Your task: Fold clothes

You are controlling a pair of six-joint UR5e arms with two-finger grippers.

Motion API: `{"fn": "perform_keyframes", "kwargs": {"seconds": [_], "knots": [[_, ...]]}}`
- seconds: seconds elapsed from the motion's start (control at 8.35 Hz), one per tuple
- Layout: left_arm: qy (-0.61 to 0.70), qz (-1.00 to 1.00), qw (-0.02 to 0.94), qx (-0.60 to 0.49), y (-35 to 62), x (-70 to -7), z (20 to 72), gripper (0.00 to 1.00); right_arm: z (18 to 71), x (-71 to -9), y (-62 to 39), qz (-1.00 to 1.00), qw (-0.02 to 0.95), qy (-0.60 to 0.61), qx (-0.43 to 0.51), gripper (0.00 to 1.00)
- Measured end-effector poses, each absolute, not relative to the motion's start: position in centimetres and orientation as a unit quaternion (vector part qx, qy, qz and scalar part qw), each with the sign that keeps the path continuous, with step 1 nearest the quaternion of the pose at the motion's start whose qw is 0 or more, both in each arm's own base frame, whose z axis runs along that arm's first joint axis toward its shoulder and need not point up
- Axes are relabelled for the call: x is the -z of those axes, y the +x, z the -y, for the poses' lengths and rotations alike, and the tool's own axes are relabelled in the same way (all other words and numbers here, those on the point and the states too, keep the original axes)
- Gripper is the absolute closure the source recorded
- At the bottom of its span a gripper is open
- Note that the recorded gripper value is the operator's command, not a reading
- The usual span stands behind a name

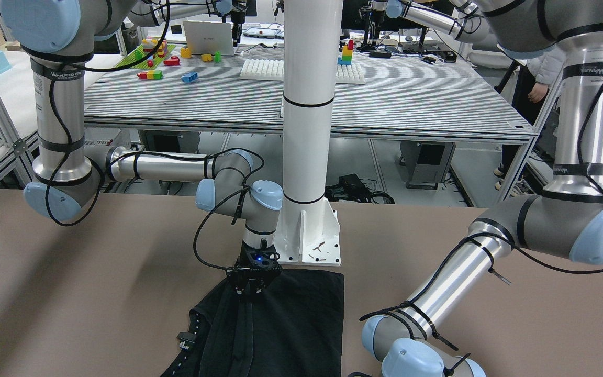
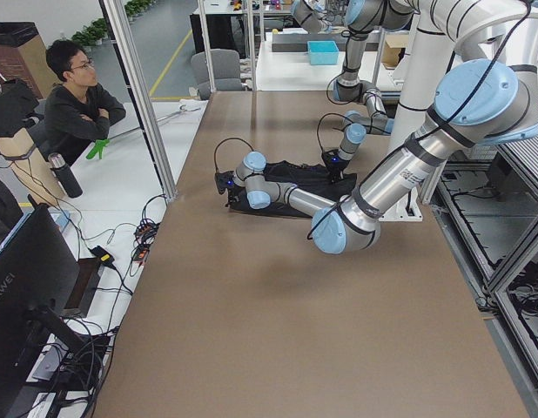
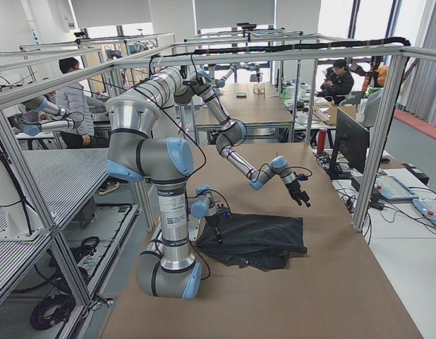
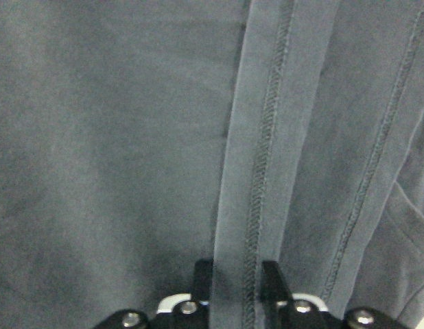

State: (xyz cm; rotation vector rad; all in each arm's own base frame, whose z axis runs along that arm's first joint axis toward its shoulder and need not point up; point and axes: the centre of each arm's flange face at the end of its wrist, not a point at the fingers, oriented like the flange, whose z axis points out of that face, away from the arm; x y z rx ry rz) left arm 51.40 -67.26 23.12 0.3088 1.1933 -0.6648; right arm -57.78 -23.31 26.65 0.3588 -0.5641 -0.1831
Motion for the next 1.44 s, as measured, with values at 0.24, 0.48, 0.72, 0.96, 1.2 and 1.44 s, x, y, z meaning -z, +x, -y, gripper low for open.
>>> {"fn": "perform_keyframes", "kwargs": {"seconds": [0.24,0.48,0.72,0.96,1.2,1.44], "knots": [[0.142,-0.548,0.766,0.305,51.8,-23.3,67.0,0.06,23.4,-26.6,-57.5,0.278,0.94,0.175,0.092,1.0],[0.145,-0.546,0.767,0.305,52.6,-23.5,66.4,0.06,23.8,-26.6,-56.8,0.285,0.939,0.157,0.114,1.0],[0.145,-0.547,0.765,0.307,52.9,-23.4,66.1,0.06,24.2,-27.0,-55.6,0.288,0.938,0.148,0.12,1.0],[0.146,-0.55,0.763,0.308,52.8,-23.1,66.0,0.06,24.0,-27.5,-54.0,0.291,0.938,0.146,0.121,1.0],[0.146,-0.55,0.762,0.308,52.8,-23.0,66.0,0.06,23.4,-28.7,-52.7,0.287,0.94,0.142,0.117,1.0],[0.145,-0.55,0.763,0.307,52.8,-22.9,66.0,0.06,23.2,-30.9,-52.0,0.272,0.945,0.138,0.114,0.55]]}}
